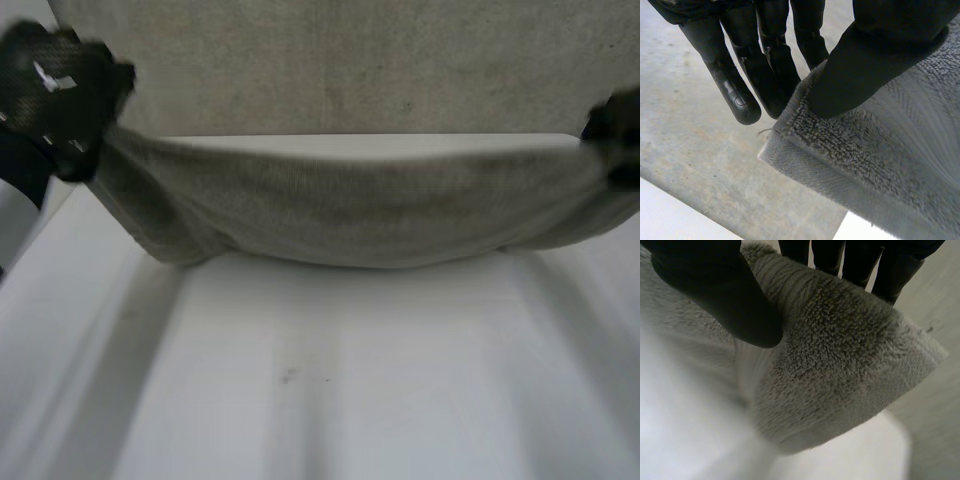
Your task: Fold the laundry
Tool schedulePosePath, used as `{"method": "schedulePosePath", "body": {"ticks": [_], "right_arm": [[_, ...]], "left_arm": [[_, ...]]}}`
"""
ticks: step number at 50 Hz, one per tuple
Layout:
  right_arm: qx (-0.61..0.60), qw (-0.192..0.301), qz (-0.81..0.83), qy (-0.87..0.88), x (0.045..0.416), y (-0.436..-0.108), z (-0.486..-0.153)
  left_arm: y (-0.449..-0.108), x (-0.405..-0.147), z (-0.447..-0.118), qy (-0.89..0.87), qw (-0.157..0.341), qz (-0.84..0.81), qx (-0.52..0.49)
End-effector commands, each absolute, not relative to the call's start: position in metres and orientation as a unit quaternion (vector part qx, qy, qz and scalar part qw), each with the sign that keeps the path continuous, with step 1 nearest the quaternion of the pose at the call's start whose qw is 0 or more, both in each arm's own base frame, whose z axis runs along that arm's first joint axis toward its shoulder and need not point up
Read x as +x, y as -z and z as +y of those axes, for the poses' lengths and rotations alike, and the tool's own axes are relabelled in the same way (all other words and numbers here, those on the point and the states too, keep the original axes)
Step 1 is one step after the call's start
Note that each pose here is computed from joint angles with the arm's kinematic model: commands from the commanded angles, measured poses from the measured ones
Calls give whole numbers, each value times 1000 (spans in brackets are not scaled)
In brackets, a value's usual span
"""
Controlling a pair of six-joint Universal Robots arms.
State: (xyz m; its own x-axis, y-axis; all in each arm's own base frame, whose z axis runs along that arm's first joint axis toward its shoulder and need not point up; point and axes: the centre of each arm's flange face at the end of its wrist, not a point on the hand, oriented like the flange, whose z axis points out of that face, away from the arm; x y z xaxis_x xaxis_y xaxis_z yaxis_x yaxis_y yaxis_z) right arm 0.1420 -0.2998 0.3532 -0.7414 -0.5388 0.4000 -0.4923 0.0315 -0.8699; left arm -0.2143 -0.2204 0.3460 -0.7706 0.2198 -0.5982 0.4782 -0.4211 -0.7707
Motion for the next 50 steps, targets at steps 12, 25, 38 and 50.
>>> {"method": "schedulePosePath", "body": {"ticks": [12, 25, 38, 50], "right_arm": [[-412, -38, 656, 631, 161, -352, -301], [-503, -196, 623, 566, 230, -255, -369], [-252, -303, 306, 867, 241, -426, -383], [-329, -210, 409, 825, 244, -339, -380]], "left_arm": [[-305, -212, -264, 665, -12, 692, 279], [-253, -248, -353, 632, -13, 711, 309], [-446, -258, -370, 899, 44, 405, 161], [-329, -261, -372, 820, 24, 533, 208]]}}
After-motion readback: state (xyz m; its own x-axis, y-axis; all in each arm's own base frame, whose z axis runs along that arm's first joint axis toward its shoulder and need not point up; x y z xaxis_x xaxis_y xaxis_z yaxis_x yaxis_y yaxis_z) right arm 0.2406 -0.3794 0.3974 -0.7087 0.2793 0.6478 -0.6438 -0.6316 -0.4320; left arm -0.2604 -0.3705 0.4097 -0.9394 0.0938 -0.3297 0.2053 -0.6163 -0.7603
